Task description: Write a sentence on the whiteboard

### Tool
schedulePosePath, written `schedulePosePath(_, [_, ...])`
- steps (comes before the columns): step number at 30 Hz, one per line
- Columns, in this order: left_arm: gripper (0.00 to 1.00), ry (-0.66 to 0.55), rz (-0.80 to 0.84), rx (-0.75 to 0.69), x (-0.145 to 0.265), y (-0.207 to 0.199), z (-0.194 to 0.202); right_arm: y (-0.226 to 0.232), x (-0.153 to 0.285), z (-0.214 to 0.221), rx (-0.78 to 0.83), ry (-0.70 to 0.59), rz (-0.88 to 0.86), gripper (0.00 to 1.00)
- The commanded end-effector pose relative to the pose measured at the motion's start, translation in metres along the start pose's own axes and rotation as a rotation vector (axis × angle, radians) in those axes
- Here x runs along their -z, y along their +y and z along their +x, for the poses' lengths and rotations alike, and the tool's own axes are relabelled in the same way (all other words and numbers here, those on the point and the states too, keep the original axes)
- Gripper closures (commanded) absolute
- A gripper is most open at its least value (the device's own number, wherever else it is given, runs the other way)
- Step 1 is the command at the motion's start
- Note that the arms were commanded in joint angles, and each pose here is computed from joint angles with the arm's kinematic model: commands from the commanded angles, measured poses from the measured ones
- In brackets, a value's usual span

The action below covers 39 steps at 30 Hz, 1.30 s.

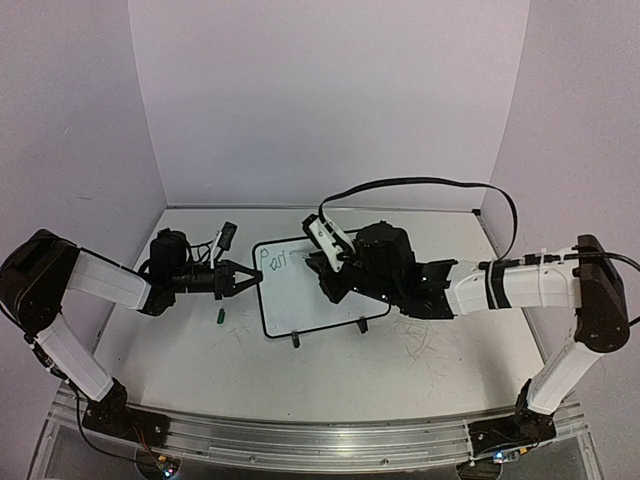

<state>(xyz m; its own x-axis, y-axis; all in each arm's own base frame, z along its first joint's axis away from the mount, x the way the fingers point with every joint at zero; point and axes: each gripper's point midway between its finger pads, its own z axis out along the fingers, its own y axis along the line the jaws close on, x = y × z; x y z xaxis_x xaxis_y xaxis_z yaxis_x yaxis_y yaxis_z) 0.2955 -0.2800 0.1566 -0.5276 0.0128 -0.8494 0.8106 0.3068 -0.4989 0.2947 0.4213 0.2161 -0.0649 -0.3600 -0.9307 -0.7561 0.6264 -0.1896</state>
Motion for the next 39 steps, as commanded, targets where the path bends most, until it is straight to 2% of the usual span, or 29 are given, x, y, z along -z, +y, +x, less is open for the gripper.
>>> schedulePosePath(1, [1.00, -0.047, 0.004, -0.090, 0.001, -0.007, -0.020, -0.003, -0.008, -0.018, -0.028, -0.053, 0.027, 1.00])
schedulePosePath(14, [1.00, -0.046, 0.006, -0.093, 0.002, -0.008, -0.019, -0.011, -0.009, -0.032, -0.052, -0.098, 0.071, 1.00])
schedulePosePath(39, [1.00, -0.050, 0.007, -0.097, 0.003, -0.010, -0.020, -0.012, -0.012, -0.015, -0.060, -0.041, 0.085, 1.00])
